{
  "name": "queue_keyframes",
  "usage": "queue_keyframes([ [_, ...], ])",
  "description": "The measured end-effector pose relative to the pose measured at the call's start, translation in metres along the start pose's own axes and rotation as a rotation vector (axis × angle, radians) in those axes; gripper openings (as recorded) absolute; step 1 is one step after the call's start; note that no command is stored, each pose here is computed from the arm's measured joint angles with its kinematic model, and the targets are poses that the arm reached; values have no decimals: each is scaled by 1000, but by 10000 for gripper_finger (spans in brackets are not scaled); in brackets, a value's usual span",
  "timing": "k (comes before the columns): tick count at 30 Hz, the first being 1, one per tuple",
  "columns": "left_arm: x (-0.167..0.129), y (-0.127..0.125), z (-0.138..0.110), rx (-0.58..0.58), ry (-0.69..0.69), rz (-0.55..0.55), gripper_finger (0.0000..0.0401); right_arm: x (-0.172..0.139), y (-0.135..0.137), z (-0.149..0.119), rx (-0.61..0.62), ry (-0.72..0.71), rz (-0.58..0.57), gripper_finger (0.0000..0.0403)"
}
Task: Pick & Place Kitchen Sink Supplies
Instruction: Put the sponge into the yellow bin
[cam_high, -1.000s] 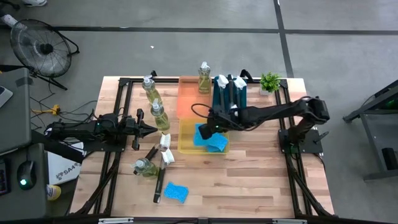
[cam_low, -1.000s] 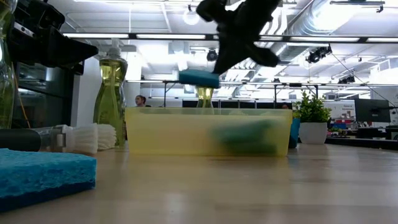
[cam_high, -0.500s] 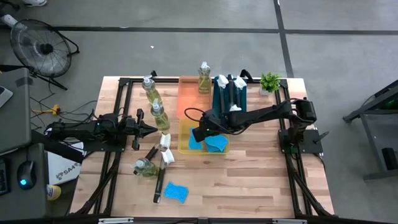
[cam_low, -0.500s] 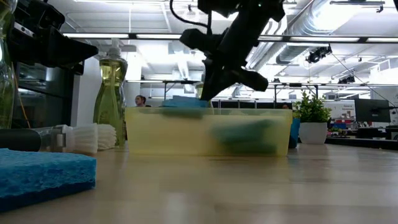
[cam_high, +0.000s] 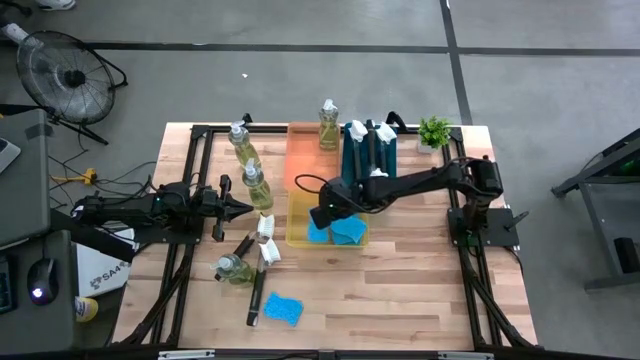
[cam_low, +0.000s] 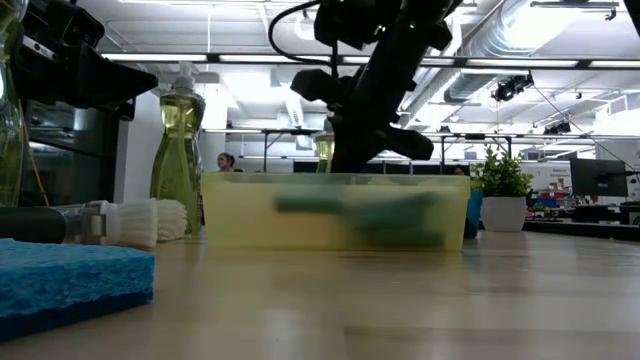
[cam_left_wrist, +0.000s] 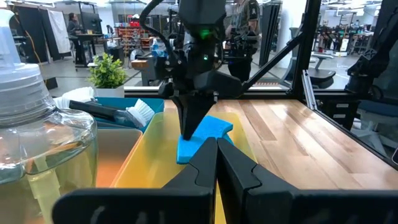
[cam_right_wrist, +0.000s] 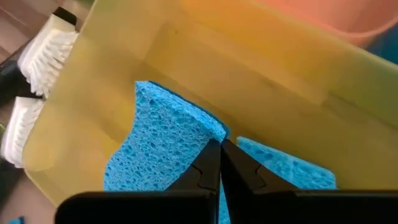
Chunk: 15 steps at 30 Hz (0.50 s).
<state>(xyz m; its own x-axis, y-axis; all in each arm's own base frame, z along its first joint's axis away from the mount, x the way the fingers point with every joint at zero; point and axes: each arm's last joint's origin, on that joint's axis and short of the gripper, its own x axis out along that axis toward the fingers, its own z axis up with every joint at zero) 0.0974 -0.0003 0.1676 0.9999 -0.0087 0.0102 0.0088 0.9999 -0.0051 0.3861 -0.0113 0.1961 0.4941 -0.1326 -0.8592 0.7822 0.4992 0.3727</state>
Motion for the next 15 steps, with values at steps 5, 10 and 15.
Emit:
queue_keyframes([
  [5, 0, 0, 0, 0, 0, 0, 1, 0, -1, 2, -8, 5, 5, 1],
  [10, 0, 0, 0, 0, 0, 0, 1, 0, -1, 2, -20, 6, 7, 25],
  [15, 0, 0, 0, 0, 0, 0, 1, 0, -1, 2, -20, 5, 6, 74],
])
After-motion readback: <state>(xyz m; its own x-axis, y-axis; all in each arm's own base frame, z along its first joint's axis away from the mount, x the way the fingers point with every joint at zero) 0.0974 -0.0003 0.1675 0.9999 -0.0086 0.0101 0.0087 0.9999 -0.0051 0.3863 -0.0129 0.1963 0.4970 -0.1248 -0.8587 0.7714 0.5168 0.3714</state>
